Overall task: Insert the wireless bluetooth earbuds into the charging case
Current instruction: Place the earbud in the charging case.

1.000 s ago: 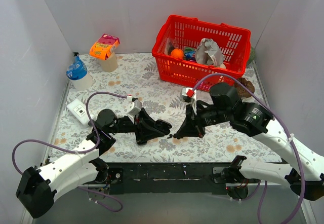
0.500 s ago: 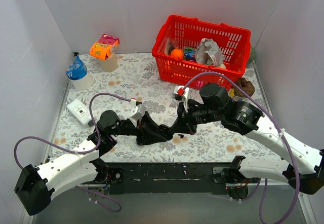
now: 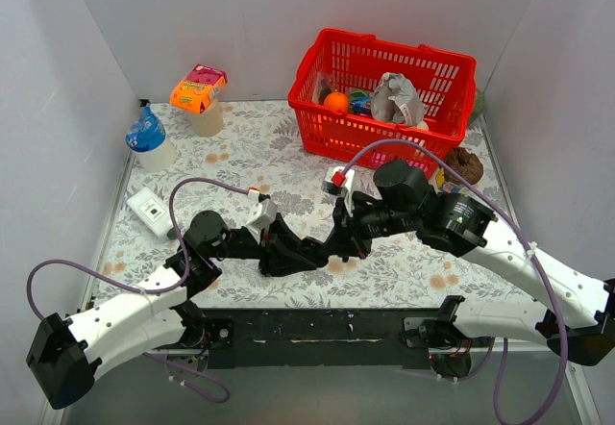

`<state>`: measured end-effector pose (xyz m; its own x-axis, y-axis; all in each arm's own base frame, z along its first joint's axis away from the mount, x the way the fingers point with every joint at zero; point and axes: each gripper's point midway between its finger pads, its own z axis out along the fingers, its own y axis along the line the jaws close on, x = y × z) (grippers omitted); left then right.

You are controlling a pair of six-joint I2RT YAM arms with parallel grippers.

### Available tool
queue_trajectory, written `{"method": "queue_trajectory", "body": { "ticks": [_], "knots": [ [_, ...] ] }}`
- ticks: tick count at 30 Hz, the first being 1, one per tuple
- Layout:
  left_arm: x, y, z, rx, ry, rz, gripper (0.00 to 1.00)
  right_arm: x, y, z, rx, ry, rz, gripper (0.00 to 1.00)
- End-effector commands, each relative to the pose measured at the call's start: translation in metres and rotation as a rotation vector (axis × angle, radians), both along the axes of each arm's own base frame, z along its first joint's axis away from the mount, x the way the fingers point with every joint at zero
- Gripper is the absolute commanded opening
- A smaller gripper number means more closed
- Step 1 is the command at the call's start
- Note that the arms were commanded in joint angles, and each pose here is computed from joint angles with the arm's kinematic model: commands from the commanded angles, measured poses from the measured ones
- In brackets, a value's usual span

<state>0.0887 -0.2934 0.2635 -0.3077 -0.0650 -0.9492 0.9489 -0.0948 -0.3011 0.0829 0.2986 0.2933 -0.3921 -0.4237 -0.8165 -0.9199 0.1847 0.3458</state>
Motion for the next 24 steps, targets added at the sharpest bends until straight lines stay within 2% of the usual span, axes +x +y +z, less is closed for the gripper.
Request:
{"method": "queue_trajectory", "body": {
  "ticks": [1, 9, 24],
  "knots": [
    [-0.004, 0.002, 0.027, -0.071, -0.061, -0.006, 0.00, -0.005, -0.005, 0.006, 0.006, -0.035, 0.018, 0.01],
    [-0.012, 0.005, 0.034, -0.120, -0.047, -0.032, 0.00, -0.014, -0.008, 0.009, 0.030, -0.033, 0.055, 0.01],
    [-0.011, 0.004, 0.035, -0.132, -0.040, -0.030, 0.00, -0.017, 0.007, 0.008, 0.063, -0.015, 0.066, 0.01]
  ]
}}
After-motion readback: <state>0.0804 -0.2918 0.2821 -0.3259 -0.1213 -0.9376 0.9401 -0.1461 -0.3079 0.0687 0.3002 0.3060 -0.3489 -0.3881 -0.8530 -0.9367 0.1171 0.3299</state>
